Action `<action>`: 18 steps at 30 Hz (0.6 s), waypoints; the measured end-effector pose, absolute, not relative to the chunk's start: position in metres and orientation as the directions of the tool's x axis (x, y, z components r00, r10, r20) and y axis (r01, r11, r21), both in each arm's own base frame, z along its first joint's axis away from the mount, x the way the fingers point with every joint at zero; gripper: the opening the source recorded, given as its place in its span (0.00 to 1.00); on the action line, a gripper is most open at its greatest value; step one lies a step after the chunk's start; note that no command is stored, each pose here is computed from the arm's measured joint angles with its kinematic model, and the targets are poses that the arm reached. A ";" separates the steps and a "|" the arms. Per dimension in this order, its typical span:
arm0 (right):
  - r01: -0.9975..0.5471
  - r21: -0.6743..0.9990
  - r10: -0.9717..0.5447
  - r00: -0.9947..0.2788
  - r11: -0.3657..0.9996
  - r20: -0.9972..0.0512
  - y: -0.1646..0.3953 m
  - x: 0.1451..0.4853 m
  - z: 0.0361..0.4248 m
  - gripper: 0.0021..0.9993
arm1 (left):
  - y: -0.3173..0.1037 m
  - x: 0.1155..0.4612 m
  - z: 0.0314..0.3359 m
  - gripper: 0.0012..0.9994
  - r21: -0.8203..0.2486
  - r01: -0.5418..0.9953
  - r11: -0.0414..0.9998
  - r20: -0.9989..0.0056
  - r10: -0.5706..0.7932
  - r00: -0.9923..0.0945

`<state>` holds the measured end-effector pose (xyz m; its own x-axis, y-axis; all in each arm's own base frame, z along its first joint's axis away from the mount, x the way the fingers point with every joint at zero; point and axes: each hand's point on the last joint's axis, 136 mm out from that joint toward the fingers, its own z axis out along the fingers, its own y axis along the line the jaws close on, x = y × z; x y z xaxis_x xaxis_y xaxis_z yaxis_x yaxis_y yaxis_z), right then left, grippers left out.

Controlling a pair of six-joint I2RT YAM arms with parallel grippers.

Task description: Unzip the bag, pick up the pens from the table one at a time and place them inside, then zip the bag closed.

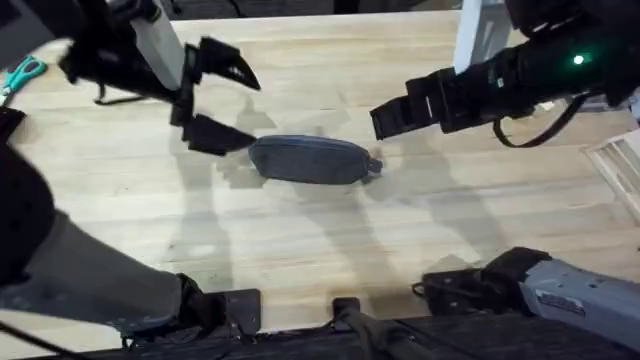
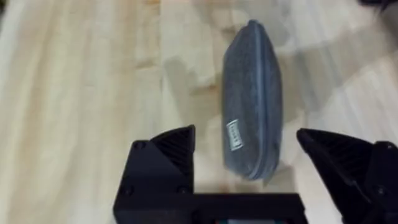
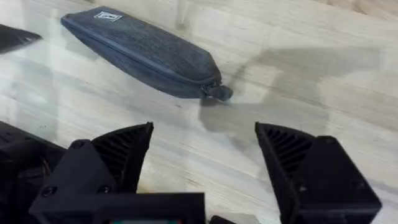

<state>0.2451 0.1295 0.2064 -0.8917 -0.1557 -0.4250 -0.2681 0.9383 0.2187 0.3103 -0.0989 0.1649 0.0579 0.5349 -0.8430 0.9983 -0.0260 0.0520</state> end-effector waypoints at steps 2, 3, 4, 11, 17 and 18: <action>-0.268 0.219 -0.156 -0.892 0.938 -0.425 0.129 0.245 0.206 1.00 | -0.095 0.314 0.178 1.00 0.082 0.997 -0.011 -0.818 0.570 0.073; -0.268 0.219 -0.156 -0.891 0.938 -0.426 0.129 0.245 0.206 1.00 | -0.093 0.315 0.184 1.00 0.089 0.996 0.000 -0.807 0.586 0.072; -0.268 0.219 -0.156 -0.891 0.938 -0.426 0.129 0.245 0.207 1.00 | -0.092 0.316 0.189 1.00 0.093 0.996 0.011 -0.798 0.598 0.068; -0.268 0.219 -0.155 -0.891 0.938 -0.426 0.130 0.245 0.207 1.00 | -0.080 0.315 0.212 1.00 0.055 0.989 0.141 -0.729 0.682 -0.057; -0.268 0.219 -0.156 -0.891 0.938 -0.426 0.130 0.245 0.207 1.00 | -0.070 0.304 0.235 1.00 0.025 0.951 0.309 -0.676 0.706 -0.211; -0.268 0.219 -0.156 -0.891 0.938 -0.426 0.130 0.245 0.207 1.00 | -0.069 0.302 0.240 1.00 0.026 0.941 0.338 -0.671 0.703 -0.234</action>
